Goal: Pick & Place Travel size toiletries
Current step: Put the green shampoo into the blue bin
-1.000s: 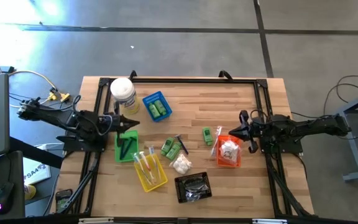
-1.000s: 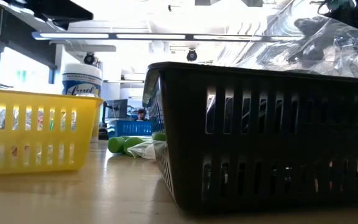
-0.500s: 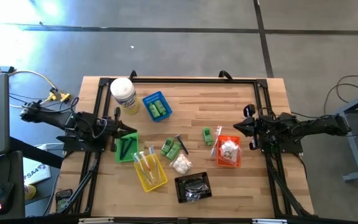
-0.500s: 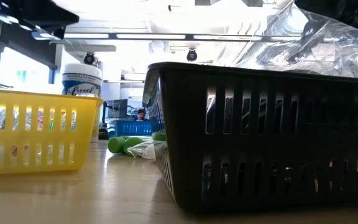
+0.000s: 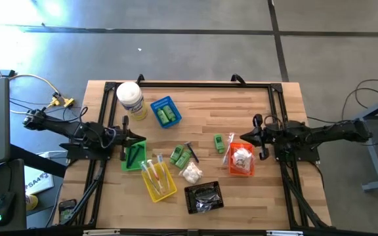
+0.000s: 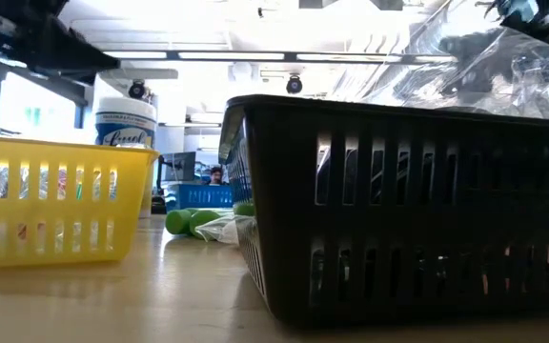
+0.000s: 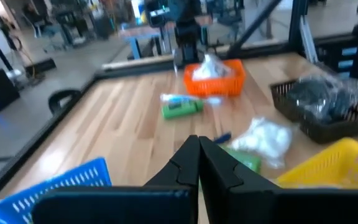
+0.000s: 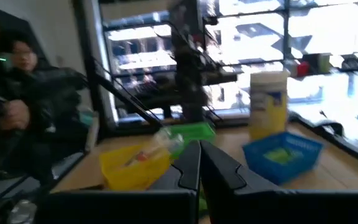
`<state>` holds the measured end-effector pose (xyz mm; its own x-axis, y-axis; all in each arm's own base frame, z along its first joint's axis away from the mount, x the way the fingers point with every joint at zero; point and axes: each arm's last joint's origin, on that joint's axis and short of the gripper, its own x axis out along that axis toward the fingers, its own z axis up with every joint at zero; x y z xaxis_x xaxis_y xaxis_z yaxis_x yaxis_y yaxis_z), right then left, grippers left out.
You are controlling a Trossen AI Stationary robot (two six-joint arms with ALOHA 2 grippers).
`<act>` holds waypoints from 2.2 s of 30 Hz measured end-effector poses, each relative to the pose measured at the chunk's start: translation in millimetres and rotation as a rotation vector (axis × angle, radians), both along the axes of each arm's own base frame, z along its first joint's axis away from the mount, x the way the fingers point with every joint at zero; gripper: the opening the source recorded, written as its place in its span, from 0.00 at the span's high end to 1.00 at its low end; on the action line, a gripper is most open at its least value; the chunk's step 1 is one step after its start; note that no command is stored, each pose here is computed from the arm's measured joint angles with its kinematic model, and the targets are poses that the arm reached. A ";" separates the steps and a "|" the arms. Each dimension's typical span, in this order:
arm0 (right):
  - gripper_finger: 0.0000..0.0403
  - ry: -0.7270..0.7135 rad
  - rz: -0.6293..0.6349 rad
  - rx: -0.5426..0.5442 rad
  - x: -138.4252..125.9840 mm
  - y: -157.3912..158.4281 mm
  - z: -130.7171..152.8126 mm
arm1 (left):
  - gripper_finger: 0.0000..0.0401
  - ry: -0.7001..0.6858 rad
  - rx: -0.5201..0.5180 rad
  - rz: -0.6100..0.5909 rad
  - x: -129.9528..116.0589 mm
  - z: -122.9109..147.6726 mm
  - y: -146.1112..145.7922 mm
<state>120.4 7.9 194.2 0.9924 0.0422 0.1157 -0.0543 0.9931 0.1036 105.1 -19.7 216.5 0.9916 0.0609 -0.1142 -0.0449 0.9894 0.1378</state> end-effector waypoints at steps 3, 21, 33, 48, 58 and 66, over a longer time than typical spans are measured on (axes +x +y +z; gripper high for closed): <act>0.99 0.050 -0.091 0.031 3.9 -2.4 -5.1 | 1.00 0.025 -0.006 0.037 -0.2 -3.8 1.0; 0.99 0.258 -0.430 0.031 47.0 -9.1 35.1 | 1.00 0.023 0.077 0.273 -0.2 -9.4 7.5; 0.99 0.549 -0.325 0.061 125.7 -36.0 54.6 | 1.00 -0.013 0.142 0.273 0.4 -3.9 7.5; 0.88 1.005 -0.425 0.307 152.3 -74.7 45.6 | 1.00 0.057 0.182 0.236 -0.2 -10.7 6.9; 0.46 1.033 -0.361 0.586 154.5 -55.3 42.4 | 1.00 0.080 0.158 0.239 -0.7 -13.5 7.1; 0.24 1.158 -0.383 0.700 174.6 -59.3 1.2 | 1.00 0.102 0.160 0.239 -1.2 -15.8 7.2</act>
